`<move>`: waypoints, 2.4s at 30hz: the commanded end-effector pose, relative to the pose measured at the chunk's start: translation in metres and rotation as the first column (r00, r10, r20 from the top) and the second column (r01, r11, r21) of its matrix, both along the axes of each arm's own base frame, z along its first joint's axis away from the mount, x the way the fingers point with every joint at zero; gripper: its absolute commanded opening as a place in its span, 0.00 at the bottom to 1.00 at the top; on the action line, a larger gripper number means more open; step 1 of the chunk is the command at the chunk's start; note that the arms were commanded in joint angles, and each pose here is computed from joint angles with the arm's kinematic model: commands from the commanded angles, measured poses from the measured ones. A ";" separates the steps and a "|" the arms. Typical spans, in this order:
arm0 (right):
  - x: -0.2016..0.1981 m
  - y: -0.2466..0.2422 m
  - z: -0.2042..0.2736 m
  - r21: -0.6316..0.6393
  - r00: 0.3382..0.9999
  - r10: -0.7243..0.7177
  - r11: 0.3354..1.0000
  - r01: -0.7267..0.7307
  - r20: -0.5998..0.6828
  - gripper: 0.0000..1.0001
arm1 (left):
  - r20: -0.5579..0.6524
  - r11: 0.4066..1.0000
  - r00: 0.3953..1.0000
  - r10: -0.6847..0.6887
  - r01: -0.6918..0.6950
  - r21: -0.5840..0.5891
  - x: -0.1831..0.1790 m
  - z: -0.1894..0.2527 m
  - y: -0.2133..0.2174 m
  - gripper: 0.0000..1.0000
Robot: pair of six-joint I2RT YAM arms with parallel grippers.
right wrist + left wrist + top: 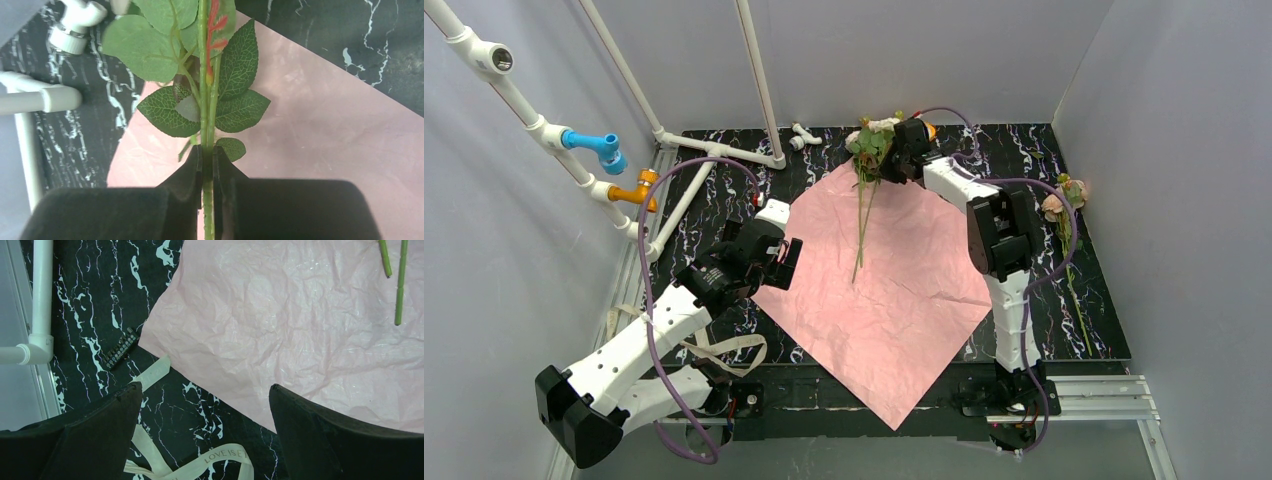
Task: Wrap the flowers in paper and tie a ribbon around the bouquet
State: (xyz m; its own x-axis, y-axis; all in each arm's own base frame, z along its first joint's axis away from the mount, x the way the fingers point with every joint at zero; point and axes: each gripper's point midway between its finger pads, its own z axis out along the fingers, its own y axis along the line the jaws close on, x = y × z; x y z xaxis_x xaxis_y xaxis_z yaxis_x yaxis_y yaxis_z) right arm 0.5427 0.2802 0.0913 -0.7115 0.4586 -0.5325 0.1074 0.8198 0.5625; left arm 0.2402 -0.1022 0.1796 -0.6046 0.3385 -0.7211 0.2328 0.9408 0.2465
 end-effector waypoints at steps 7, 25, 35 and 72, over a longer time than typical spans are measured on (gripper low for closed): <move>0.008 0.004 -0.026 -0.008 1.000 0.013 1.000 -0.013 -0.023 0.08 | 0.027 1.000 1.000 0.013 -0.013 0.004 -0.001 0.005 0.006 0.98; -0.001 -0.029 0.045 -0.138 0.993 0.099 0.986 -0.089 0.063 0.86 | 0.026 1.000 1.000 0.004 -0.004 -0.011 -0.001 0.005 0.004 0.98; -0.056 -0.252 0.090 -0.648 0.951 -0.187 0.697 0.306 0.248 0.98 | 0.014 0.999 1.000 -0.023 0.023 -0.045 -0.004 0.006 -0.003 0.98; -0.129 -0.447 -0.066 -0.518 0.813 -0.583 0.697 0.495 -0.008 0.42 | 0.014 0.998 1.000 -0.025 0.025 -0.053 -0.006 0.006 -0.003 0.98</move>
State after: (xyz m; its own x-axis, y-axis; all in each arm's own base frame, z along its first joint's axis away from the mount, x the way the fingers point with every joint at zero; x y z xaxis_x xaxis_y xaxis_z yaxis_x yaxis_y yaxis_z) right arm 0.4046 -0.1726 0.0298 -0.5497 0.4574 -0.6990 0.6724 0.7388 -0.0454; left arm 0.2344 -0.1109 0.1829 -0.5959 0.3237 -0.7349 0.2759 0.9420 0.1912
